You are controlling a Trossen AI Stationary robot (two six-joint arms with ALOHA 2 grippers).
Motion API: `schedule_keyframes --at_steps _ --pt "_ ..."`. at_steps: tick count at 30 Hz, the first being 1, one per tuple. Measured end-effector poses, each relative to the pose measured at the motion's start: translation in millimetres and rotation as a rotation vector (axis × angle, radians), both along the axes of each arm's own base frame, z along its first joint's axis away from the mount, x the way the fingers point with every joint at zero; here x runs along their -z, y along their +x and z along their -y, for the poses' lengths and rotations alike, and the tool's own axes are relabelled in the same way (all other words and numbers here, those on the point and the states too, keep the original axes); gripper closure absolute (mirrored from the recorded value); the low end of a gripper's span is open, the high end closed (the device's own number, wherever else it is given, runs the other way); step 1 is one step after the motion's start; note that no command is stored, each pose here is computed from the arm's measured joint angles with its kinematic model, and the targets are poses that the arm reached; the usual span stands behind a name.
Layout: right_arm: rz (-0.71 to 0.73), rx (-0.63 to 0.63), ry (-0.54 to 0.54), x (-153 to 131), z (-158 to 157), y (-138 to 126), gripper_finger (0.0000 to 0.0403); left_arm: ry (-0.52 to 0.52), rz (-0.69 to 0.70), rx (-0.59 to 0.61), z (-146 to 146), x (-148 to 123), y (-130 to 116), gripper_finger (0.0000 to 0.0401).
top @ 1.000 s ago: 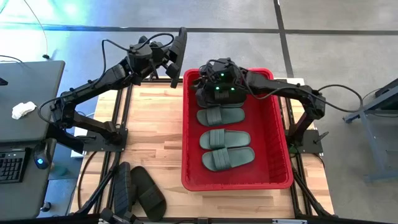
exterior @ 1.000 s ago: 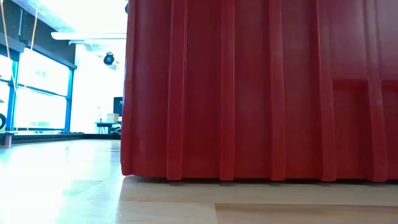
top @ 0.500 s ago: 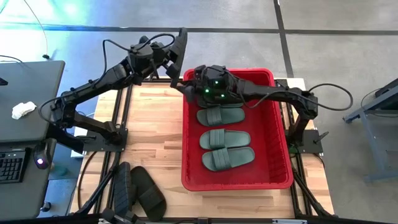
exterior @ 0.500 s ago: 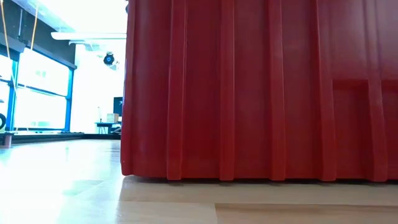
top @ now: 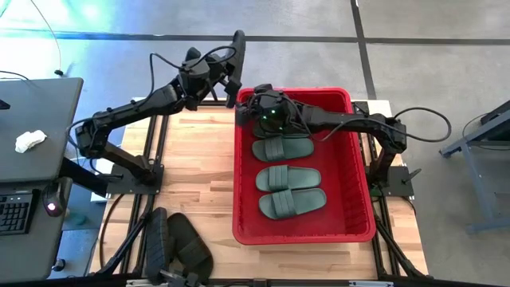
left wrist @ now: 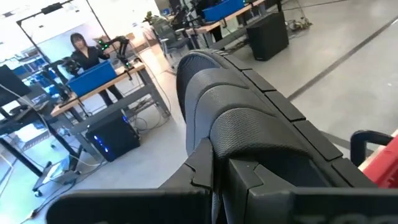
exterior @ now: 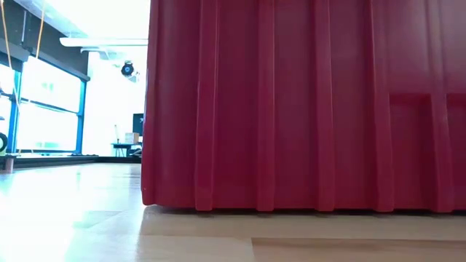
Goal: Pick and place slides into bin
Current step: Put the black slide into the red container
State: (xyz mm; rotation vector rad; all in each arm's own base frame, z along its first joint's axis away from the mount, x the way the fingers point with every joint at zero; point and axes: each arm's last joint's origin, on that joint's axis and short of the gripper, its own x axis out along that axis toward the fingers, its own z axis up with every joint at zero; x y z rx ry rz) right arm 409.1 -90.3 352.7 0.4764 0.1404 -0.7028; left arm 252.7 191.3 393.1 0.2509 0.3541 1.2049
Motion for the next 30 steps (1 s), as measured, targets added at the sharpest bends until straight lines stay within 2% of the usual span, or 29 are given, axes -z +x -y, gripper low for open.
schedule_keyframes --at_steps 6,19,30 --pt "0.032 0.010 0.025 -1.1 1.1 0.1 0.0174 0.003 0.006 -0.001 -5.1 5.0 6.3 0.0401" --pt "0.118 -0.064 0.085 -5.8 -1.0 2.7 0.0174 0.015 0.020 -0.001 -6.1 4.2 7.6 0.0401" --pt "0.152 -0.036 0.119 -3.8 2.7 4.4 0.0174 0.011 0.025 0.029 -5.7 4.3 8.5 0.0401"
